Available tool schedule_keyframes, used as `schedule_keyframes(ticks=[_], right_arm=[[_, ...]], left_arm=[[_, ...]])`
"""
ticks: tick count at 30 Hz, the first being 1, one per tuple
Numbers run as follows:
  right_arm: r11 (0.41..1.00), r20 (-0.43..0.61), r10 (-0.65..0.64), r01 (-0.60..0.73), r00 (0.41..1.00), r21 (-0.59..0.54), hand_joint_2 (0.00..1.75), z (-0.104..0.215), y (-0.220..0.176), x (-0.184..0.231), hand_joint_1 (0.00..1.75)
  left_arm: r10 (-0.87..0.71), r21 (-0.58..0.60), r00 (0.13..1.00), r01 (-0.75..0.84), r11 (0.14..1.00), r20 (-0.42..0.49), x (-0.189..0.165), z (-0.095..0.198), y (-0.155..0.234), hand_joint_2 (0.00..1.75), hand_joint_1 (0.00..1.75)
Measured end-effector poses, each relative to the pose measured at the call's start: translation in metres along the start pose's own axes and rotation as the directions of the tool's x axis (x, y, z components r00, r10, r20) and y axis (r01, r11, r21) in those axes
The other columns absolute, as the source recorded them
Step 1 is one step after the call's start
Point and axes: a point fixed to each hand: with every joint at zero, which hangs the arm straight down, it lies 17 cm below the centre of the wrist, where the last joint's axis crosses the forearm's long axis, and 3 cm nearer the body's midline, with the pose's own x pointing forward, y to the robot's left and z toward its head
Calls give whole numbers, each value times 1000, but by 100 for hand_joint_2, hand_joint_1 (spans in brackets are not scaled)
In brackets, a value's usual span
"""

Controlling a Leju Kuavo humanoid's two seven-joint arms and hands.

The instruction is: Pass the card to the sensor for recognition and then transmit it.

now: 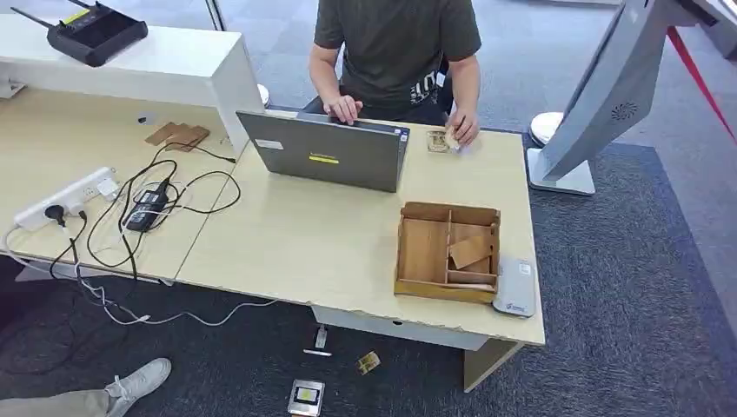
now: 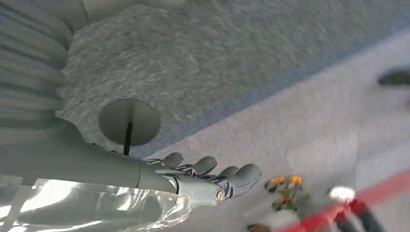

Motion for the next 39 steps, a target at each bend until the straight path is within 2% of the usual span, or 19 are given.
schedule_keyframes(ticks=[2,4,8,13,15,16,21,26,30,31,32,33,39], right_arm=[[986,6,104,-104,995,132,175,15,40,-9,0],[964,3,156,-153,988,215,175,29,68,-20,0],[918,-1,213,-199,977,344,175,52,107,-36,0],[830,14,278,-248,960,499,175,85,150,-56,0],[796,4,292,-245,956,554,175,97,163,-63,0],[746,-9,314,-241,949,621,175,112,176,-74,0],[600,-58,354,-179,934,780,175,160,206,-104,0],[470,-99,391,-106,915,876,175,202,221,-129,0],[420,-123,400,-63,908,905,175,222,230,-136,0],[412,-132,396,-47,909,910,175,226,233,-135,40],[408,-136,393,-40,909,912,175,228,234,-135,166],[406,-140,388,-33,911,913,175,230,237,-134,175],[431,-141,371,-35,918,902,175,223,241,-121,175]], left_arm=[[-1,-5,1000,1,1000,3,1,0,0,175,0],[-1,-8,1000,1,1000,6,2,0,0,175,0],[-4,-11,1000,4,1000,4,1,1,0,175,0],[-10,-11,1000,10,1000,4,1,1,1,175,0],[-13,-12,1000,13,1000,4,1,1,1,175,0],[-15,-14,1000,15,1000,5,2,1,1,175,0],[-23,-24,1000,24,999,12,7,1,3,175,0],[-29,-28,999,29,999,17,11,1,6,175,0],[-28,-22,999,29,999,29,17,1,11,175,0],[-22,-16,999,23,1000,39,20,1,14,175,127],[-19,-12,999,19,1000,47,22,0,15,175,175],[-9,-3,998,9,1000,62,26,0,18,175,175],[7,14,995,-9,1000,97,35,0,24,175,175]])
